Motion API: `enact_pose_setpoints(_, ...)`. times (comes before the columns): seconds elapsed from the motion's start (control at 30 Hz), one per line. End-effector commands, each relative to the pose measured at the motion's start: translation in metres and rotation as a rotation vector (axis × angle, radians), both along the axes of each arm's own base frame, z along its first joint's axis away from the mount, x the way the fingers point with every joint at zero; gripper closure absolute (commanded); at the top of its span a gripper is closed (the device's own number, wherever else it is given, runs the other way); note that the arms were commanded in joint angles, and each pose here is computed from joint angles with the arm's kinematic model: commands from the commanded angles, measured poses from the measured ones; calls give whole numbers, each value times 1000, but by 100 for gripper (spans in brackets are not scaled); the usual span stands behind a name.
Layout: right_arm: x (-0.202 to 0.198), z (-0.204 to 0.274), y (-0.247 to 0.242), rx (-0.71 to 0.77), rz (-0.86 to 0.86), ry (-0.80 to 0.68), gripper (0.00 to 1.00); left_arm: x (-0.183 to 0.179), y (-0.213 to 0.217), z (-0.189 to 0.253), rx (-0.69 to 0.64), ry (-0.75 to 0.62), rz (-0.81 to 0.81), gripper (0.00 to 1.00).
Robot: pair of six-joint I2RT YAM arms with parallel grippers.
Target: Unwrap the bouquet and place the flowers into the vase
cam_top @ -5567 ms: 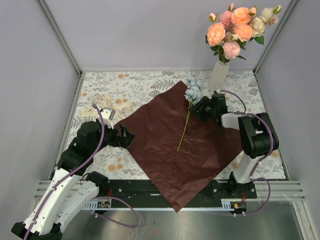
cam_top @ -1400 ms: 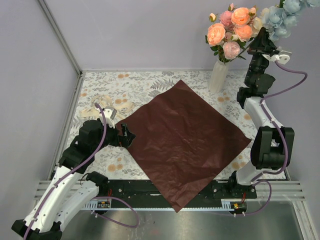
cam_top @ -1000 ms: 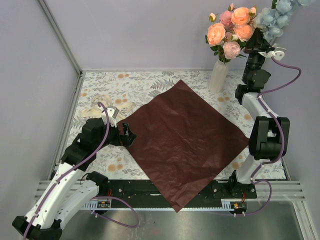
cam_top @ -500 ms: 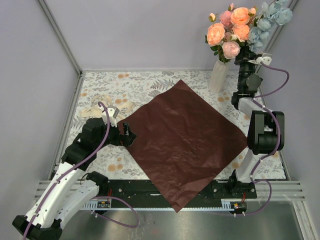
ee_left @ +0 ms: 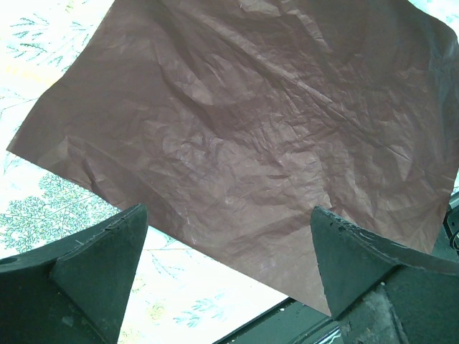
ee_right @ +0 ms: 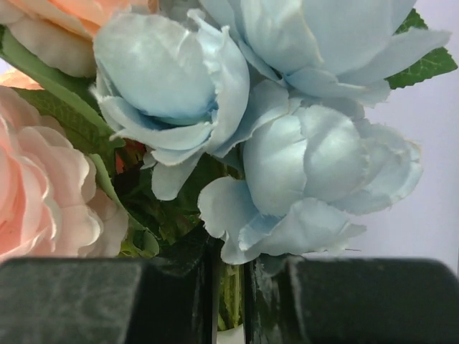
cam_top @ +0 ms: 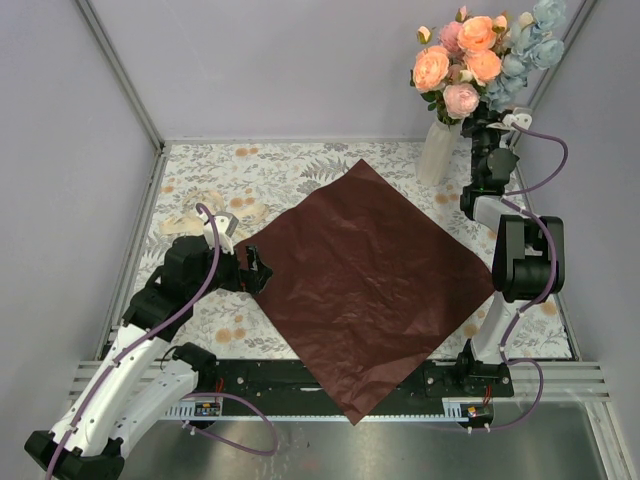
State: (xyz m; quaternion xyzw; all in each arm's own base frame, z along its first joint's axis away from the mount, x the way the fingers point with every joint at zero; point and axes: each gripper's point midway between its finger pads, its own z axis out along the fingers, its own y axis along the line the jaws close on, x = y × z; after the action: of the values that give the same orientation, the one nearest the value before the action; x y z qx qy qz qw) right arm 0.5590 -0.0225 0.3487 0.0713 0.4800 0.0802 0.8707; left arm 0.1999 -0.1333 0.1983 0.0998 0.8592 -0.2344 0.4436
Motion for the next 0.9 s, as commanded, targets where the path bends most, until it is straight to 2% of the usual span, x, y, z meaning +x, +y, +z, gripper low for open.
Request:
enact_pose_setpoints(0.0, 16, -61, 1, -9, 14, 188, 100, 5, -4, 14, -25, -60, -9, 1)
enact_pose_setpoints(0.1, 24, -81, 4, 9, 34, 263, 100, 6, -4, 16, -26, -63, -9, 1)
enact_pose_setpoints(0.5, 25, -113, 15, 61, 62, 350, 100, 4, -5, 18, -31, -69, -15, 1)
enact_pose_setpoints(0.67, 21, -103, 13, 74, 52, 352, 89, 4, -4, 19, -35, -74, -14, 1)
enact_pose_setpoints(0.87, 9, -65, 20, 66, 87, 346, 63, 3, -4, 22, -40, -84, -16, 1)
